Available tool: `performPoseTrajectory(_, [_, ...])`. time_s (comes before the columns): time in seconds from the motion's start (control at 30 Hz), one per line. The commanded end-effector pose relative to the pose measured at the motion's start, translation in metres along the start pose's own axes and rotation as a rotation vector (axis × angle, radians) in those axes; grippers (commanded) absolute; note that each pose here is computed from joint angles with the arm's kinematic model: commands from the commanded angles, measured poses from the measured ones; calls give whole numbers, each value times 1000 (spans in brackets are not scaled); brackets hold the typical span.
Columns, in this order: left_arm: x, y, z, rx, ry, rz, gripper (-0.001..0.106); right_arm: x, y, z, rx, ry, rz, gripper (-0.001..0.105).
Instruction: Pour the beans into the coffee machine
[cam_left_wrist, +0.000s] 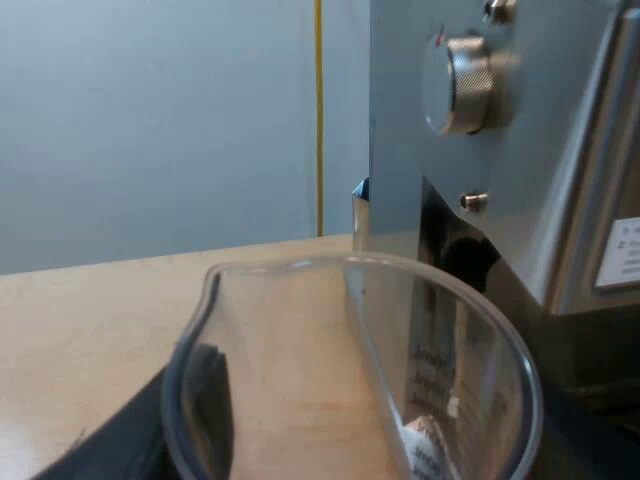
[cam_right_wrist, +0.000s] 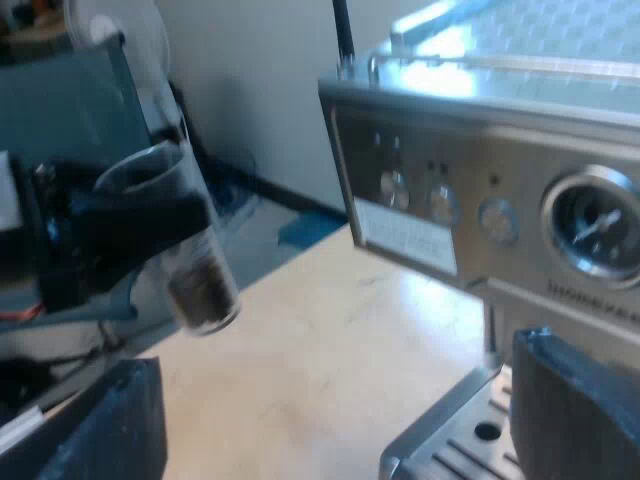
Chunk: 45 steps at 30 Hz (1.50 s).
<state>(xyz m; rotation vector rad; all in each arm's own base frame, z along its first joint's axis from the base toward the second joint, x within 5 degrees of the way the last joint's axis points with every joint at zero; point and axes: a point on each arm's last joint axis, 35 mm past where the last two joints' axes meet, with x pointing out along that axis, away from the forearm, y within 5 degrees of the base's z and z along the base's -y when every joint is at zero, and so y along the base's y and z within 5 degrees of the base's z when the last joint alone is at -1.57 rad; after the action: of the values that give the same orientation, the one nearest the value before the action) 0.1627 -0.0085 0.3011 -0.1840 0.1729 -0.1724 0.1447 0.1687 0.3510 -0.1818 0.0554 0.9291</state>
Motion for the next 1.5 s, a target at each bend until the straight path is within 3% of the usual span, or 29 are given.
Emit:
performPoseTrajectory(0.03, [-14, -6, 12, 1, -7, -17, 32, -10, -2, 12, -18, -57, -43, 72])
performPoseTrajectory(0.37, [-39, -17, 52, 10, -51, -41, 32, -42, -9, 30, -15, -139, -244, 72])
performPoseTrajectory(0.53, [-46, -22, 72, 20, -102, -51, 32, -54, -9, 36, -111, -165, -280, 72])
performPoseTrajectory(0.67, [-48, -25, 84, 15, -78, -46, 32, -58, -12, 41, -109, -190, -354, 72])
performPoseTrajectory(0.9, [-40, -27, 103, 12, -58, -49, 32, -62, -16, 49, -83, -259, -467, 72])
performPoseTrajectory(0.97, [-35, -30, 119, 16, -67, -78, 32, -62, -17, 49, -82, -259, -471, 72])
performPoseTrajectory(1.2, [-18, -33, 140, 17, -58, -103, 32, -62, -17, 50, -96, -259, -481, 72])
performPoseTrajectory(1.37, [0, -51, 152, 44, -36, -188, 32, -62, -17, 50, -96, -259, -481, 72])
performPoseTrajectory(1.5, [13, -61, 162, 72, -38, -169, 32, -62, -17, 50, -96, -259, -481, 72])
